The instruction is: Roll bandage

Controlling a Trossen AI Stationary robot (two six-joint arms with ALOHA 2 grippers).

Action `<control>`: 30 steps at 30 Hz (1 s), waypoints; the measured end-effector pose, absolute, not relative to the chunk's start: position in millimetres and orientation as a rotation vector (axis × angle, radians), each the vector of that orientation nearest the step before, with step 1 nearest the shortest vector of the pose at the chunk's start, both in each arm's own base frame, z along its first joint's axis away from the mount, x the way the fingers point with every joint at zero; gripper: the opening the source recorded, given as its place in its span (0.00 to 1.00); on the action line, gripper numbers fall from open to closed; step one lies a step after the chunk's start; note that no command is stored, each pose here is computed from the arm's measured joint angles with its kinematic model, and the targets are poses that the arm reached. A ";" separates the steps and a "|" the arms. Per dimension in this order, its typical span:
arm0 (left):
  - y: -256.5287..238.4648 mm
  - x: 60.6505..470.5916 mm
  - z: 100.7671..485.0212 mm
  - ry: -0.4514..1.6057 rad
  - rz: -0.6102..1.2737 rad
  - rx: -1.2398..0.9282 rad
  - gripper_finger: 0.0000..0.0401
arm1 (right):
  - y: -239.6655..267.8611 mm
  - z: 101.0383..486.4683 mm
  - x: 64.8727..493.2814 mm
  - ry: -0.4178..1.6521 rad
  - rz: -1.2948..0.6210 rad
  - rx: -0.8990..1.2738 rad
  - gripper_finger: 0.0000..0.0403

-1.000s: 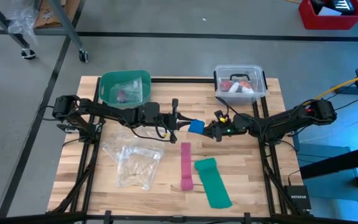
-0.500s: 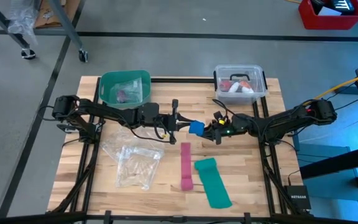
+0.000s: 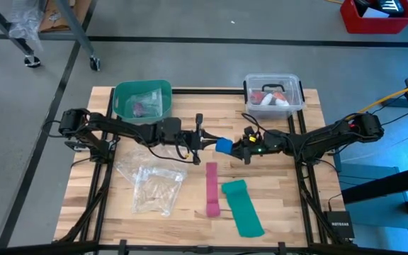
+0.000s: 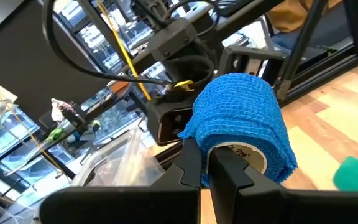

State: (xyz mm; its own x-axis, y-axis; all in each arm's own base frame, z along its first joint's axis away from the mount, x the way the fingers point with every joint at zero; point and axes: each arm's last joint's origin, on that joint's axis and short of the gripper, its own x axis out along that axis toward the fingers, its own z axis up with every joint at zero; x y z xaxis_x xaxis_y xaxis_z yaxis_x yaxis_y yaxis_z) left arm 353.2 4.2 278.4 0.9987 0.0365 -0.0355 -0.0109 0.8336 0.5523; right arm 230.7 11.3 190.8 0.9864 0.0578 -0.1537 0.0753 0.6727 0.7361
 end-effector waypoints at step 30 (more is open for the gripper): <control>-6.7 334.4 287.8 0.191 0.064 0.615 0.00 | -3.9 204.1 225.7 0.052 -0.076 0.843 0.45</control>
